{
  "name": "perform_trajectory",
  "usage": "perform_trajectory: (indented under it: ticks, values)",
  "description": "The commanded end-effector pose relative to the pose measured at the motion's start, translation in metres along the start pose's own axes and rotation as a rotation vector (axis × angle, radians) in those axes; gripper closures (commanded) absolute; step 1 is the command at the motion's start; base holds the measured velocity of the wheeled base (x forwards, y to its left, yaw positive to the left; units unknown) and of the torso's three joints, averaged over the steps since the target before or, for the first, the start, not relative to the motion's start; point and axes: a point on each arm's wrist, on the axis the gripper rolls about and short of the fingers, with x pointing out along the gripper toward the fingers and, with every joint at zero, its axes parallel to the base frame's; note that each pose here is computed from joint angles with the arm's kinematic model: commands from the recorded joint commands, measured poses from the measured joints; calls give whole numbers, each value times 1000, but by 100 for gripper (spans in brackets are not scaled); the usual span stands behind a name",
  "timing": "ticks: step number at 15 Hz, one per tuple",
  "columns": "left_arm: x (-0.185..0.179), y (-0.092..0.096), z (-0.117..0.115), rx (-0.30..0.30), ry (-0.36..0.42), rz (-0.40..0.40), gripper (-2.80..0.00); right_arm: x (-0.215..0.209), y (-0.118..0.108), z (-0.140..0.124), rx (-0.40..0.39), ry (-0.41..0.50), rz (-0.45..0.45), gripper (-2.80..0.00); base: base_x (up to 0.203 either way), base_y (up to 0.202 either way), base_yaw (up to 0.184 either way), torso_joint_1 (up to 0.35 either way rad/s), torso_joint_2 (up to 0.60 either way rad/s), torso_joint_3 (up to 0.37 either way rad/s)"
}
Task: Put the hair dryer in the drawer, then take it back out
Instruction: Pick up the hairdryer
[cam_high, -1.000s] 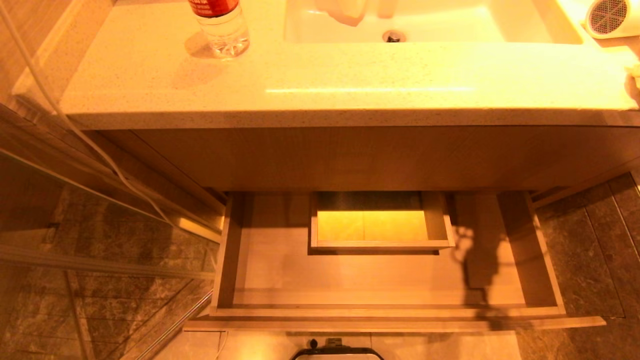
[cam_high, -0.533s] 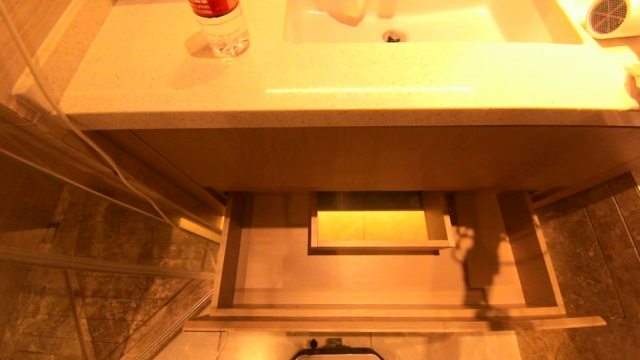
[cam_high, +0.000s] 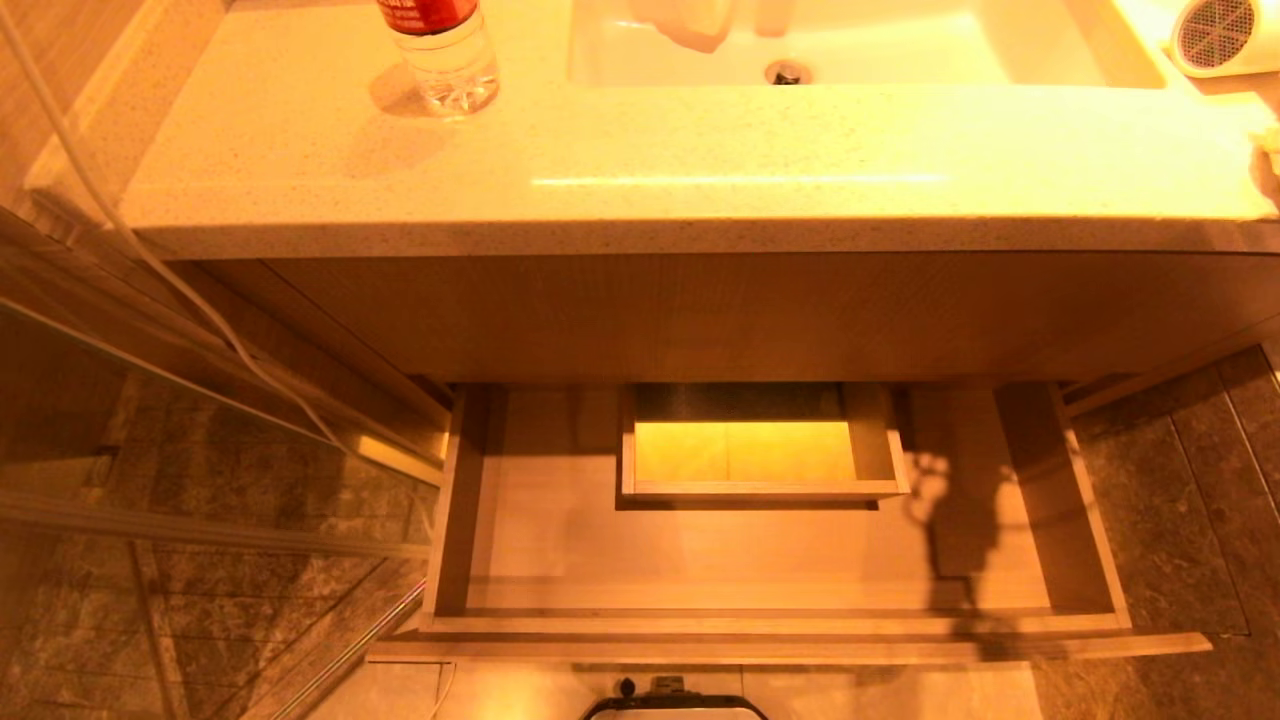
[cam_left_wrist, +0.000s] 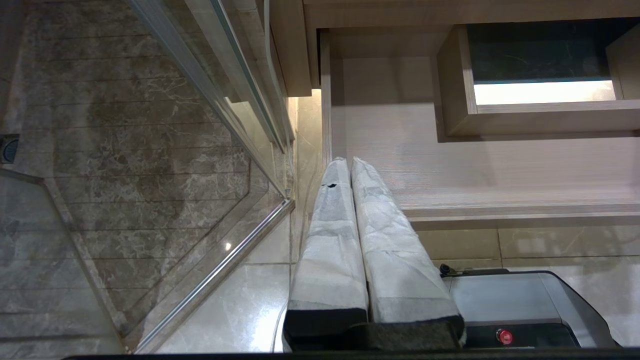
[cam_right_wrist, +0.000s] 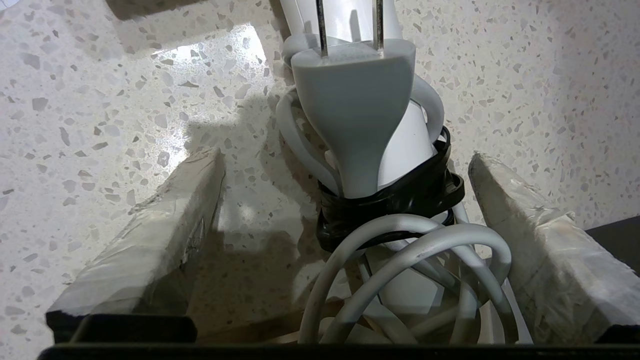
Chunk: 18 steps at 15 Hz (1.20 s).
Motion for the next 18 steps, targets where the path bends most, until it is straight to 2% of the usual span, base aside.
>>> perform_trajectory:
  ticks: [1,3,6,11,18]
  values:
    - [0,0,0,0,1,0,0,1,0,-2,-12,13,3,-280,0,0,0,0,0,0]
    - [0,0,0,0,1,0,0,2,-1,-2,-61,11,-2,-280,0,0,0,0,0,0]
    - [0,0,0,0,1,0,0,2,-1,-2,-58,12,0,-280,0,0,0,0,0,0]
    - [0,0,0,0,1,0,0,1,-2,4,-82,-42,-16,-280,0,0,0,0,0,0]
    - [0,0,0,0,1,0,0,6,-3,2,-64,-31,-20,-280,0,0,0,0,0,0]
